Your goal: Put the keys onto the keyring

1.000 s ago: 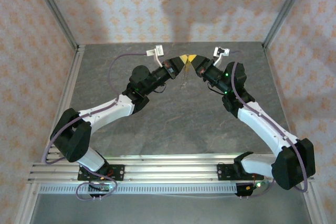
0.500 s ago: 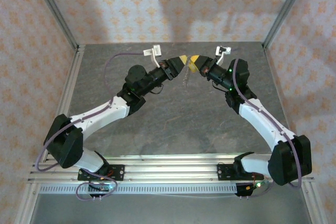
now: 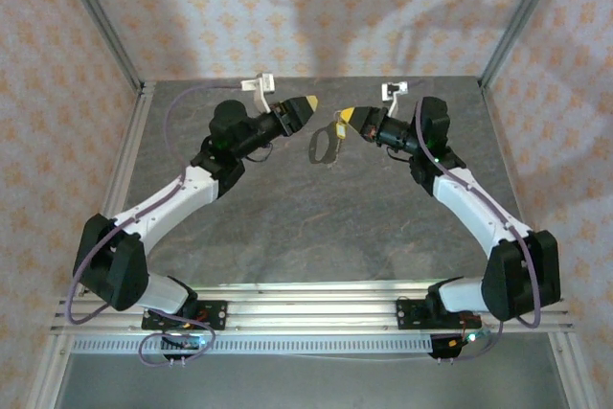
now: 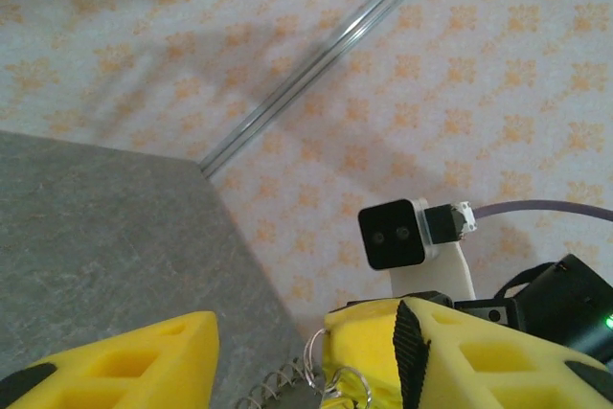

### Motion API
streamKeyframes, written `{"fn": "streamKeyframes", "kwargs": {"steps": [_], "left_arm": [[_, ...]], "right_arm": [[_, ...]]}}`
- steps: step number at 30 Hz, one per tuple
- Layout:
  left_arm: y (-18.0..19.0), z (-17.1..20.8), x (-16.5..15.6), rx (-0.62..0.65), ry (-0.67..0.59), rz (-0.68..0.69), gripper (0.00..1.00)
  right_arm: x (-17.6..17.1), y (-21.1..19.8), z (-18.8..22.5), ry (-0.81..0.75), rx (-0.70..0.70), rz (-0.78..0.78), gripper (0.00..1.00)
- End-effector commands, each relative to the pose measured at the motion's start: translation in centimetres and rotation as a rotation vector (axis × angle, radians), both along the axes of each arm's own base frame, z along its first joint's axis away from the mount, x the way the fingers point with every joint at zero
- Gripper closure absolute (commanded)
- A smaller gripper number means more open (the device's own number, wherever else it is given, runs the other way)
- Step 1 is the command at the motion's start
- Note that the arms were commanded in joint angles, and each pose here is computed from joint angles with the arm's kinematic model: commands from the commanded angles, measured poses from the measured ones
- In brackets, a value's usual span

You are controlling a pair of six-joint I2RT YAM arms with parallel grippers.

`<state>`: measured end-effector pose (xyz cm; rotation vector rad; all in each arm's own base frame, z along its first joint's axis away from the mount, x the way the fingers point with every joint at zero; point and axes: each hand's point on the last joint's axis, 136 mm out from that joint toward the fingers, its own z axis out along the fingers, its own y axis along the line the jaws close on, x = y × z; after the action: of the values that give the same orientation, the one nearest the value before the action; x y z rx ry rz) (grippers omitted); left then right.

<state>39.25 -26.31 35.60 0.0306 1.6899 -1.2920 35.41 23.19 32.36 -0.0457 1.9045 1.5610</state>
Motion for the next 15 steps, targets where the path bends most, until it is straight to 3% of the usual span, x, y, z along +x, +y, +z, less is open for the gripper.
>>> {"fn": "streamKeyframes", "kwargs": {"steps": [1,7,15], "left_arm": [[-1.3,0.6,-1.0,0.062,-0.029,-0.167,0.51],[-2.7,-0.8,-1.8,0.167,-0.014,-0.329,0.65],[-2.2,-2.0,-1.4,0.203,-0.004,-0.357,0.76]], "right_arm": [[-0.6,0.7,1.4,-0.091,-0.016,0.096,1.0],[-0.5,1.5,0.5,-0.086,-0.031,0.175,1.0],[-0.7,2.0,0.1,-0.075,-0.031,0.236,1.0]]}}
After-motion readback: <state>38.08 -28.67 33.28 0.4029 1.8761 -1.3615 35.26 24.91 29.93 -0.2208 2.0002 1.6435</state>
